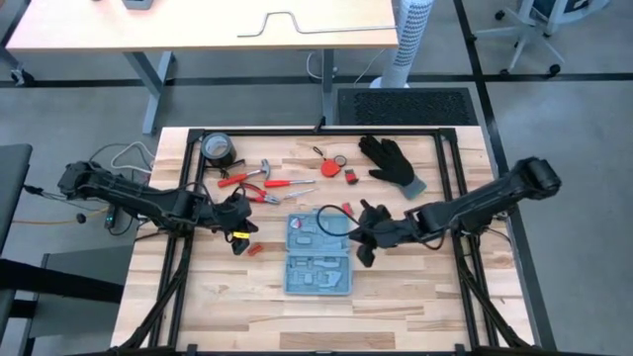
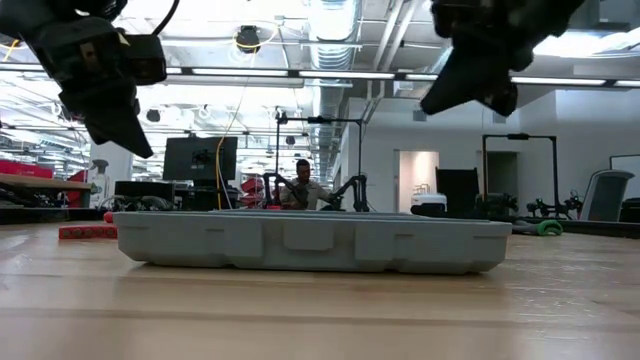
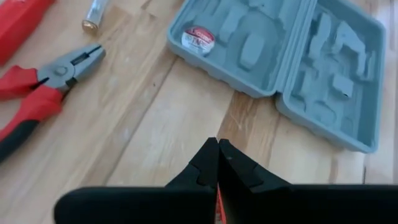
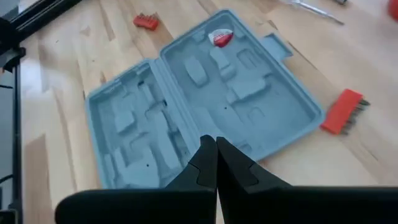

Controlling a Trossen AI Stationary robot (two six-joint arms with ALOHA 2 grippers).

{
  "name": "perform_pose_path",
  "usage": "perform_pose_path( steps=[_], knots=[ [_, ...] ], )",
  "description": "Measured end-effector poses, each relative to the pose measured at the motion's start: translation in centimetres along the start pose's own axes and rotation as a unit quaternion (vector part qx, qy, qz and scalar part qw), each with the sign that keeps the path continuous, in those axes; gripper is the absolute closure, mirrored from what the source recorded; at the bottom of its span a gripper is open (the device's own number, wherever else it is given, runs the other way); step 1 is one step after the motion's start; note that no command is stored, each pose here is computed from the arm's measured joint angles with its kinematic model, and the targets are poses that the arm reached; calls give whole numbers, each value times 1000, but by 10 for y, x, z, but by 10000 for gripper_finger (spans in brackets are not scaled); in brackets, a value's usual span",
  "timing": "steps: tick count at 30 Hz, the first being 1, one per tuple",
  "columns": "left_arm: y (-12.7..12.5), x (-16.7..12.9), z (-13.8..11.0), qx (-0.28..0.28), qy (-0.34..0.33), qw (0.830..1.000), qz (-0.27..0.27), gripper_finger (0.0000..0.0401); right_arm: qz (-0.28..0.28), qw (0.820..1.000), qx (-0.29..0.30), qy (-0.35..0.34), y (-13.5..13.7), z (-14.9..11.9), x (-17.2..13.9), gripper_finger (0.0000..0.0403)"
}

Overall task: Prefit tool cases
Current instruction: Put the left orange screwdriver bits into the gray prefit tool case

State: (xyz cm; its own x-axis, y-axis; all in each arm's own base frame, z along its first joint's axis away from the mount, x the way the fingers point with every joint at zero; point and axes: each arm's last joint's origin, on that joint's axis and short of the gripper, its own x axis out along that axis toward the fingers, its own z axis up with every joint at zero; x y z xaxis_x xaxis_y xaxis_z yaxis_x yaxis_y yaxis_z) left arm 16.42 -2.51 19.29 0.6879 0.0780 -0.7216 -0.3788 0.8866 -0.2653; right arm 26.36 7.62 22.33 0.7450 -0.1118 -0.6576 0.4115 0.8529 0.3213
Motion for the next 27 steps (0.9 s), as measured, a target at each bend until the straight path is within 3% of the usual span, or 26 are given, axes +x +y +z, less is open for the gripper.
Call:
perform_pose_path(
  steps=[11, 22, 27],
  knots=[
    [4, 0, -7, -13, 38, 999, 22, 390, 12, 1000, 2, -22, 4, 2, 19, 398],
    [5, 0, -8, -12, 44, 999, 23, 274, -8, 1000, -13, -21, -6, 8, 22, 398],
    [4, 0, -8, -40, 48, 998, 13, 236, -39, 999, -12, -21, -22, 18, 27, 398]
  ],
)
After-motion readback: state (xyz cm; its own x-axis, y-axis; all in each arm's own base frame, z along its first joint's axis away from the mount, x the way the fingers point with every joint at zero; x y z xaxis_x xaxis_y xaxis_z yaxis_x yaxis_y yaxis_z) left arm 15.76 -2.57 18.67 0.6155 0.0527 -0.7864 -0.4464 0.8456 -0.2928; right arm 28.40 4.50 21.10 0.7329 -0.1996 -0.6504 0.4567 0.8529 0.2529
